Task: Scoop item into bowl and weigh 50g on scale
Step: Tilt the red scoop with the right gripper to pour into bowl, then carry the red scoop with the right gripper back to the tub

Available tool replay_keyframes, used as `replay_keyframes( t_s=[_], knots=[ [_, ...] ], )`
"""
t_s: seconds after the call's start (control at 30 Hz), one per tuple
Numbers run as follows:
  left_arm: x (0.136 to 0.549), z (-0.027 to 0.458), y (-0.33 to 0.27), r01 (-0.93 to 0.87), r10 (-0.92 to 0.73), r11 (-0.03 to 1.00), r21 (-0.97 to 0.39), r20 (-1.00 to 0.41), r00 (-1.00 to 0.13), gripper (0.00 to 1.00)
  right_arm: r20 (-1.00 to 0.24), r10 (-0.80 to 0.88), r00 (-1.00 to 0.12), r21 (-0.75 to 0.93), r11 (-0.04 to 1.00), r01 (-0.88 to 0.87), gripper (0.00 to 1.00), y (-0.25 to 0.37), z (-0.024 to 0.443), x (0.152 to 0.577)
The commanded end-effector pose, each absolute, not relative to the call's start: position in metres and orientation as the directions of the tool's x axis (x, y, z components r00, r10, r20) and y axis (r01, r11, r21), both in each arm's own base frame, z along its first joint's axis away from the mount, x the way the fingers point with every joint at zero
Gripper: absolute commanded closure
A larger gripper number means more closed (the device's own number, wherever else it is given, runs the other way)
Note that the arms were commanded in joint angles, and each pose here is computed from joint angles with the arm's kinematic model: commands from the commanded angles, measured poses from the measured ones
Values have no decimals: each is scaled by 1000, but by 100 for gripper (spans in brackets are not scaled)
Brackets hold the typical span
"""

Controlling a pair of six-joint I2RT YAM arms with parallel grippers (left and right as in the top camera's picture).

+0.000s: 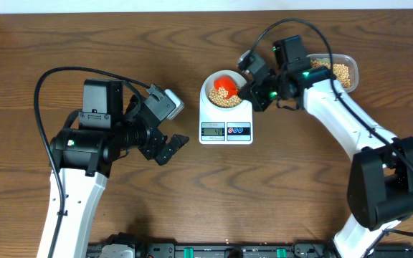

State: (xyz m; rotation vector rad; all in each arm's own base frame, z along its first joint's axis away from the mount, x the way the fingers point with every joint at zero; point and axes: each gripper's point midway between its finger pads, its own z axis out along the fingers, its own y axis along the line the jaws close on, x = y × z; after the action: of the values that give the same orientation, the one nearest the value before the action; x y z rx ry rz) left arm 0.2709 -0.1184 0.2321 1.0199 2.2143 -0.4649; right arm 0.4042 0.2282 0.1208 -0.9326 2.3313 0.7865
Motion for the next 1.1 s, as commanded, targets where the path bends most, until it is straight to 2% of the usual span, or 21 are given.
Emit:
replay_keyframes(
  t_s=[0.0,0.47,1.07],
  knots=[
    [273,244,-120,773,529,634,-44,-704,-474,2,-619,-344,-705,470,558,-685,99,224,128,402],
    [273,244,-120,773,529,634,-44,-704,-474,2,-628,-167,-760,669,383,-638,99,199,168,402],
    [273,244,-120,773,529,634,-44,-704,-474,2,-630,-153,-761,672,382,-634,99,193,170,404]
  ],
)
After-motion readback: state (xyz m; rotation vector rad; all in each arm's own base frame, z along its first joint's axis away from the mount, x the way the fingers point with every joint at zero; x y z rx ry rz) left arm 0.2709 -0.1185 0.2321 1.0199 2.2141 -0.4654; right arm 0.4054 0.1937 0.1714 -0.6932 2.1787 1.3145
